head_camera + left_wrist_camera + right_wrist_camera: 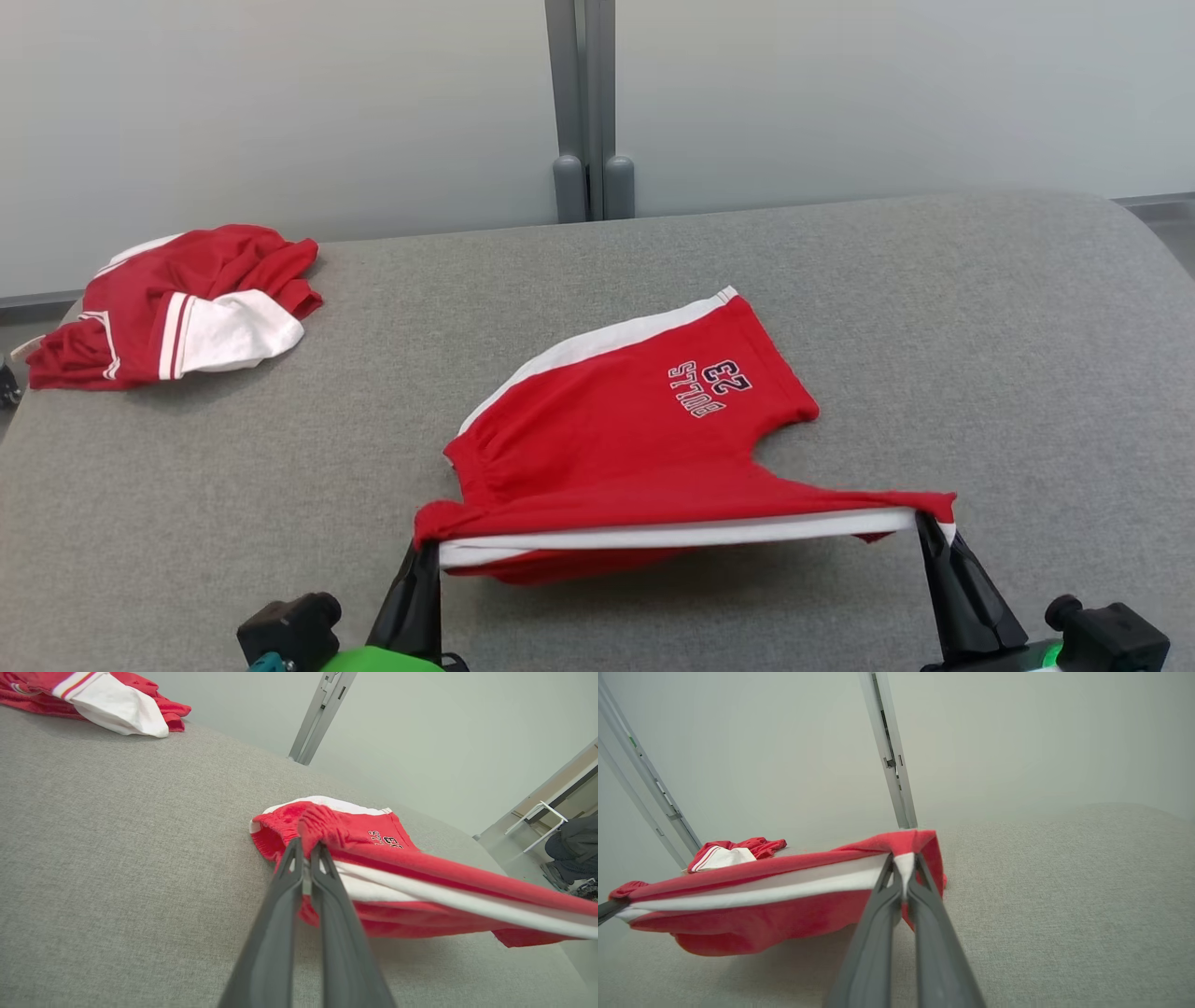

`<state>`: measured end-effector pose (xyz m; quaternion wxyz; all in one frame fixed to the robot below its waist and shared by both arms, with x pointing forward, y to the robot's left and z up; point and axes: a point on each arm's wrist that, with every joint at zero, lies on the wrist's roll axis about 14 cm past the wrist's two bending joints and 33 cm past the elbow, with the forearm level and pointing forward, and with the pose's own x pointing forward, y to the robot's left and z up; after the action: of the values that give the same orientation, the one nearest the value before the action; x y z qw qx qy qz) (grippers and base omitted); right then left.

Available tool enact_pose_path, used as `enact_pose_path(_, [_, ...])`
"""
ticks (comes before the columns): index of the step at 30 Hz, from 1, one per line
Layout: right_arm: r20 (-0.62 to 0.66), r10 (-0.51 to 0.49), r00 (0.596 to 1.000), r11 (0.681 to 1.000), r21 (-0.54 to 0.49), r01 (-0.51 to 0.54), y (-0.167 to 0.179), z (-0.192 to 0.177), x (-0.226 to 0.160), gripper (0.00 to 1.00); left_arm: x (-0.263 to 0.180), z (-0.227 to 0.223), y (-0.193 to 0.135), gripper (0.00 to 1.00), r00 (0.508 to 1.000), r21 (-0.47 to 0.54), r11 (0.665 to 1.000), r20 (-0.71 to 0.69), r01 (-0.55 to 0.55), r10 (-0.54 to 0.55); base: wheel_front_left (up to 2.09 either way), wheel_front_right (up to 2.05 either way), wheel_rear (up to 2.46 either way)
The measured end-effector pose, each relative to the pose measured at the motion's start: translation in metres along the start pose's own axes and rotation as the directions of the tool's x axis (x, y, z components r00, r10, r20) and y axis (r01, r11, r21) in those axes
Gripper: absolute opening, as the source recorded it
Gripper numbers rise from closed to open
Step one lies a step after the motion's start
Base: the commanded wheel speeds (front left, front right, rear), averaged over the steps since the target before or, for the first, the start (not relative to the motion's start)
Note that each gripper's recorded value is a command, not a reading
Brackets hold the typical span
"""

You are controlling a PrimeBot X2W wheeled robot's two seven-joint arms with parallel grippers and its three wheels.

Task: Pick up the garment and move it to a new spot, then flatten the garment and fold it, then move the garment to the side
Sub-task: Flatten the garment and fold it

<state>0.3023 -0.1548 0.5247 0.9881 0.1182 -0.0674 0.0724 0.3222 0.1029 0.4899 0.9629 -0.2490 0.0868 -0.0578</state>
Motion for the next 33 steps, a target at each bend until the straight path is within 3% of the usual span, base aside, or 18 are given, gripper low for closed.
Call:
enact_pose_path(10, [-0.049,0.002,0.999,1.0,-0.026,-0.004,-0.013,-0.017,0.033,0.0,0.014,-0.036,0.001,0.0,0.99,-0.059,0.998,-0.14,-0.023,0.015,0.0,0.0,0.0])
enact_pose_path(17, [-0.073,0.042,0.996,0.996,-0.075,-0.048,-0.022,-0.025,0.096,0.0,0.068,-0.028,0.009,0.0,0.982,-0.045,0.997,-0.182,-0.061,0.052,0.0,0.0,0.0])
enact_pose_path(25, [-0.184,0.087,0.979,0.986,-0.123,-0.111,-0.024,-0.054,0.177,0.0,0.126,-0.023,0.025,0.0,0.966,-0.007,0.993,-0.232,-0.115,0.11,0.0,0.0,0.0])
enact_pose_path(33, [-0.333,0.093,0.938,0.985,-0.108,-0.136,-0.021,-0.105,0.209,0.0,0.151,-0.041,0.04,0.0,0.936,0.033,0.987,-0.315,-0.156,0.159,0.0,0.0,0.0])
